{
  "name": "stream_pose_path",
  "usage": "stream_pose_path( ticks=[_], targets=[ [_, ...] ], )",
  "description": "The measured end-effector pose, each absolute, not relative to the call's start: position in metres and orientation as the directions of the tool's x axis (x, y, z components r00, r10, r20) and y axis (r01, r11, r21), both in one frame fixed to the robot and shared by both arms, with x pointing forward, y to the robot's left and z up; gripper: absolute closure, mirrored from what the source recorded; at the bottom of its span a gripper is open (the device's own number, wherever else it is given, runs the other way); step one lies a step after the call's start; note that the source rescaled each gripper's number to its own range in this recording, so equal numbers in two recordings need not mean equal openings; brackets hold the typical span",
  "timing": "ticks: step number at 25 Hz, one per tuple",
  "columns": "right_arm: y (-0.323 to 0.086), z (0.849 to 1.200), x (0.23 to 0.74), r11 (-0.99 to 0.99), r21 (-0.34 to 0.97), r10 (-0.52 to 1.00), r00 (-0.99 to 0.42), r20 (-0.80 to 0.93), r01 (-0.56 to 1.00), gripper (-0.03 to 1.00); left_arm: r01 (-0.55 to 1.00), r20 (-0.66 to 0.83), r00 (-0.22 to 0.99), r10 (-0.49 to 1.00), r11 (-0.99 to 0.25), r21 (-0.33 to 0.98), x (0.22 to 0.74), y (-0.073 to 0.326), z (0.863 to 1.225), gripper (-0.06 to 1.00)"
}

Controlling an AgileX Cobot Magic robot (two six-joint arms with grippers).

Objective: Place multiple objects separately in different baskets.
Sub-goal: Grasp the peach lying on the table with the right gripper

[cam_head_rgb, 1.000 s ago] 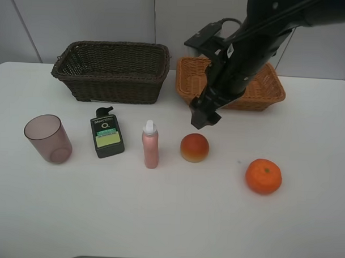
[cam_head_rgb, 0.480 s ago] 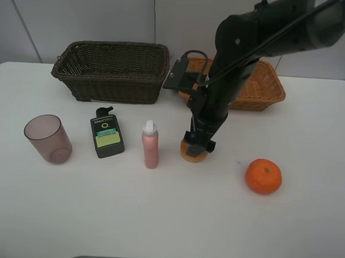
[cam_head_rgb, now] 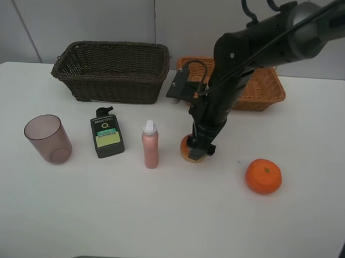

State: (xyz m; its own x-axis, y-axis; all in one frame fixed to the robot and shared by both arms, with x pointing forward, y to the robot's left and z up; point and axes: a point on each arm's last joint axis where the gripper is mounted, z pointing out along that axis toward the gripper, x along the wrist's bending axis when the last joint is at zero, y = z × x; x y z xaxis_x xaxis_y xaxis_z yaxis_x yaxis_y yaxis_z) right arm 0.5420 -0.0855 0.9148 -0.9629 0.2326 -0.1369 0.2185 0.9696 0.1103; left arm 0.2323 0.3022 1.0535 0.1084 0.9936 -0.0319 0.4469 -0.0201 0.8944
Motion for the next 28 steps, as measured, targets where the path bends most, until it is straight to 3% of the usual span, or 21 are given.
stream_pose_path(
  ticks=[22, 24, 27, 28],
  targets=[
    [-0.087, 0.874, 0.553, 0.963, 0.107, 0.257, -0.959, -0.120, 0.245, -0.02, 0.447, -0.032, 0.108, 0.994, -0.020, 0.894, 0.232, 0.302, 1.054, -0.01],
    [-0.086, 0.874, 0.553, 0.963, 0.108, 0.259, -0.959, -0.118, 0.247, 0.07, 0.447, -0.032, 0.108, 0.994, -0.020, 0.894, 0.232, 0.302, 1.054, -0.01],
    [-0.086, 0.874, 0.553, 0.963, 0.111, 0.260, -0.958, -0.119, 0.248, 0.43, 0.447, -0.032, 0.108, 0.994, -0.020, 0.894, 0.232, 0.302, 1.054, -0.01],
    [-0.086, 0.874, 0.553, 0.962, 0.110, 0.261, -0.958, -0.118, 0.248, 0.50, 0.447, -0.032, 0.108, 0.994, -0.020, 0.894, 0.232, 0.302, 1.054, -0.01]
  ],
)
